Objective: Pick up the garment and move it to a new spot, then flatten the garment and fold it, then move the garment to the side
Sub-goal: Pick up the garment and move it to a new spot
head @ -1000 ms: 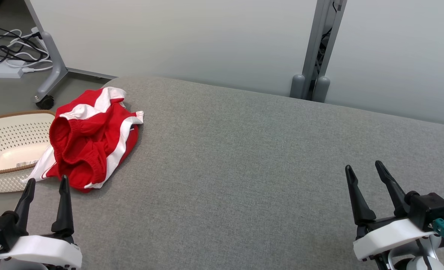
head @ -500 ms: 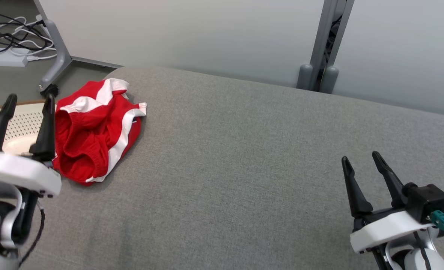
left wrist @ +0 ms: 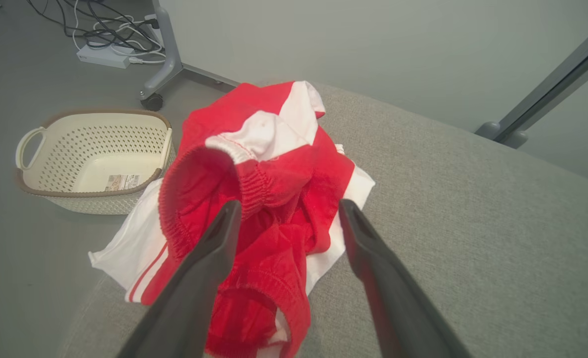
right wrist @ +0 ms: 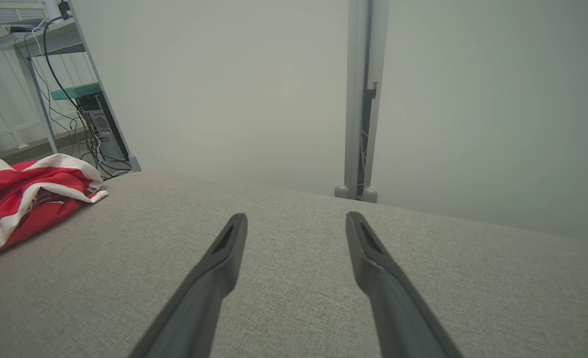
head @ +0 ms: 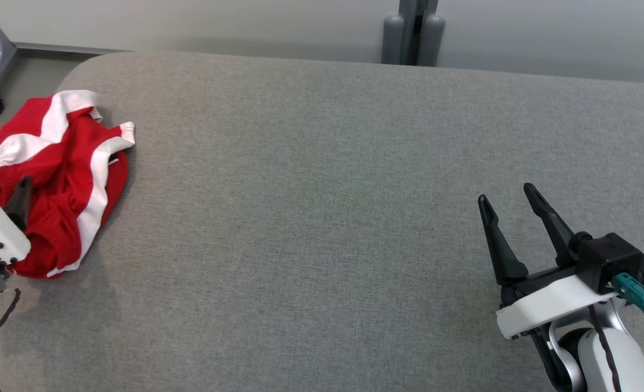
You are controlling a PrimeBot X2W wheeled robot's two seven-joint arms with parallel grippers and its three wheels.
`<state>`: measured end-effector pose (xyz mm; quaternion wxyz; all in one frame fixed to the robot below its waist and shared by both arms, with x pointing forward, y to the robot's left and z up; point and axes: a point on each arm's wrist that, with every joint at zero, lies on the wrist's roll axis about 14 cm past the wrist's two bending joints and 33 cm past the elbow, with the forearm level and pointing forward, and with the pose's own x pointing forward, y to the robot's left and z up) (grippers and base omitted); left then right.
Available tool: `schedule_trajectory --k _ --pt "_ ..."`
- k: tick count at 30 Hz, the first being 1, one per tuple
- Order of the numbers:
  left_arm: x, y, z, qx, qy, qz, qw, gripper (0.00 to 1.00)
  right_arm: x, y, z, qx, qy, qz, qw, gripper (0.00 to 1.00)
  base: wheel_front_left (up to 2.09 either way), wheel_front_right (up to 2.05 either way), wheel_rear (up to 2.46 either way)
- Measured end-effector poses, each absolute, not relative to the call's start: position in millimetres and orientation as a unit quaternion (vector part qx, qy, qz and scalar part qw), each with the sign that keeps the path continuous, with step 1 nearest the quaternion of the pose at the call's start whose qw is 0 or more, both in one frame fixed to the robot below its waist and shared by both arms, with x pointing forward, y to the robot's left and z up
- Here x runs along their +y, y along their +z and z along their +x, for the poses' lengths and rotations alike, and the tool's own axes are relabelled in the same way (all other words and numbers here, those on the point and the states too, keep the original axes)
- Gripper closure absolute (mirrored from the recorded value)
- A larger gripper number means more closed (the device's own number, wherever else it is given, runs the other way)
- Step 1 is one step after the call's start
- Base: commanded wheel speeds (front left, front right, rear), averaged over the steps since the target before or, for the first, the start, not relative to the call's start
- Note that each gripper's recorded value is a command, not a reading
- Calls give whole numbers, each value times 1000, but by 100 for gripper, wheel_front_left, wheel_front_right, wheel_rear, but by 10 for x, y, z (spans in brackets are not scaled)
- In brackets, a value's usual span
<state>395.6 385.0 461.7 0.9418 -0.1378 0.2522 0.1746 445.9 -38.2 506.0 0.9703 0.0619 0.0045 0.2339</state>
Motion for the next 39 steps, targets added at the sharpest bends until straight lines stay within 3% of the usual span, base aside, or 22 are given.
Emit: schedule_trajectory --k 10,11,12,17,28,39 --pt "3957 4142 4207 285 208 -158 922 0 -536 4830 4645 26 218 56 974 0 0 0 0" --pt "3952 4112 4235 285 208 -159 922 54 -548 4812 4660 28 217 56 974 0 0 0 0" --pt "3955 4089 4257 286 208 -157 922 100 -556 4791 4668 30 216 56 974 0 0 0 0" --pt "4036 4224 4370 248 208 -122 938 100 -585 4790 4696 30 213 53 975 0 0 0 0" --pt "4096 5639 4516 4 175 -21 984 100 -573 5100 4492 -5 207 67 976 0 0 0 0" --pt "3290 6539 3766 -156 124 21 980 100 -656 5470 4191 -50 195 66 977 0 0 0 0"
